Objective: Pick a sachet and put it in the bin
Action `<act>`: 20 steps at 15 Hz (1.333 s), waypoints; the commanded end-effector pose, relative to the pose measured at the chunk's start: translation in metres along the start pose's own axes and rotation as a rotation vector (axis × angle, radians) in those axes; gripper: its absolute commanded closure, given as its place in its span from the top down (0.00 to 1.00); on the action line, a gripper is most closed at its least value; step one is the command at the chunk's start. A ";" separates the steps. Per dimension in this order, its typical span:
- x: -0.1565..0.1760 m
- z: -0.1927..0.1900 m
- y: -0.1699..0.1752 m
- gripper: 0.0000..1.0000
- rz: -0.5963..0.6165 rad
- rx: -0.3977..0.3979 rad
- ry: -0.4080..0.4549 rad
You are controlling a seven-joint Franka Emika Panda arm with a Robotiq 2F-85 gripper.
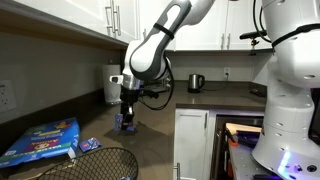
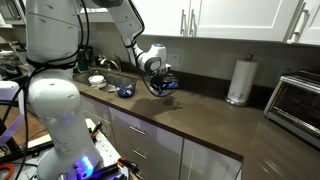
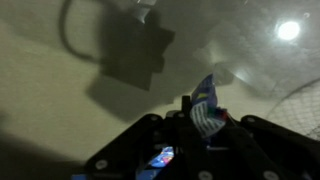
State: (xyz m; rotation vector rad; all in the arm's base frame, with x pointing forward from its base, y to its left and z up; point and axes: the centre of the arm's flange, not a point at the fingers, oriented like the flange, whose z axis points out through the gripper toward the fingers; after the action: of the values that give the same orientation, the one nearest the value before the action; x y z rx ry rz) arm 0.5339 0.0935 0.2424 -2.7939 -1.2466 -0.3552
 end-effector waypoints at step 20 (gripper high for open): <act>0.040 -0.079 -0.161 0.03 -0.386 -0.059 0.008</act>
State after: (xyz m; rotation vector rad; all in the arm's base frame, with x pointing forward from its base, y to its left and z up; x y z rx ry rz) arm 0.4431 0.2127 0.3094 -2.5794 -1.7688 -0.4183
